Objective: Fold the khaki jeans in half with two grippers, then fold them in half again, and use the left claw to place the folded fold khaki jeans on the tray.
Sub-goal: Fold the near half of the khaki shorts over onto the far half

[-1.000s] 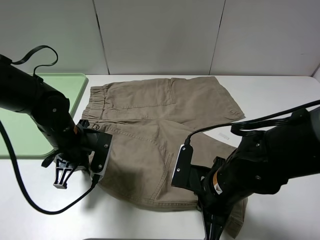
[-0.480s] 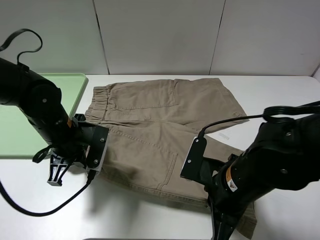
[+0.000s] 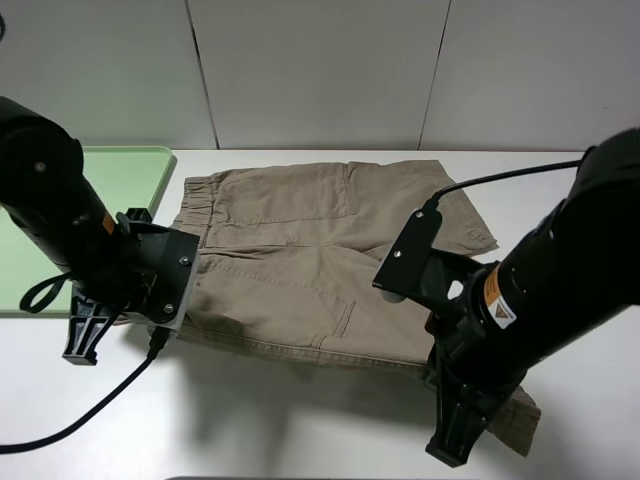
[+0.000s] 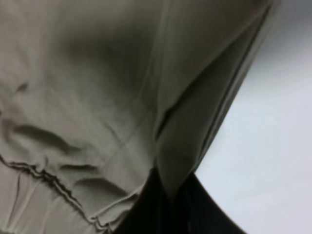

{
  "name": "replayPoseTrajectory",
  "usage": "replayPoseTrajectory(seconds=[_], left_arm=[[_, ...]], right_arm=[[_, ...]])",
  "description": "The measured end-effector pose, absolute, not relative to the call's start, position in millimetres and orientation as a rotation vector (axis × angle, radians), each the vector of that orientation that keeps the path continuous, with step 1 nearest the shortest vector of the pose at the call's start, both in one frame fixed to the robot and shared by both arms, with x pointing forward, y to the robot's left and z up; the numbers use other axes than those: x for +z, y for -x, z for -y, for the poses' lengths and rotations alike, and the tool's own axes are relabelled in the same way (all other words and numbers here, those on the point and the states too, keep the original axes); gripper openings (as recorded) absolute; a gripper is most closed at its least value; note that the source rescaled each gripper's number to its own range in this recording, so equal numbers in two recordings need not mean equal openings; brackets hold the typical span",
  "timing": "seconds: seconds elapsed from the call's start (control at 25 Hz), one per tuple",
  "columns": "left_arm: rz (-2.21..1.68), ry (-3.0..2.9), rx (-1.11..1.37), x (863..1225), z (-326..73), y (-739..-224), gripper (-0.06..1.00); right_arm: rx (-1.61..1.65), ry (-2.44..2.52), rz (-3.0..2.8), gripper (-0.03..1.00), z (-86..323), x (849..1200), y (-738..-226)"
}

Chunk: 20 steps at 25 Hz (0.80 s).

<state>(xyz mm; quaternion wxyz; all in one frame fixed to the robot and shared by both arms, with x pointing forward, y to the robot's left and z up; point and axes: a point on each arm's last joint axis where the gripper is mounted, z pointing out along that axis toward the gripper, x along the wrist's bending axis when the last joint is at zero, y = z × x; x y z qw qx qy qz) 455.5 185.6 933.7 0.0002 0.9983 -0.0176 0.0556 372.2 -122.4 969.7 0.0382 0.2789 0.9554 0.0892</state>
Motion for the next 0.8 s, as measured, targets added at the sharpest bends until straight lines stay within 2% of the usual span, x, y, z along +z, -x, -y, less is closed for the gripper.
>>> replayPoseTrajectory(seconds=[0.8], left_arm=[[-0.025,-3.124,0.089,991,-204,-414,0.00]], right_arm=[[0.186,-1.064,-2.948,0.00,105,1037,-381]])
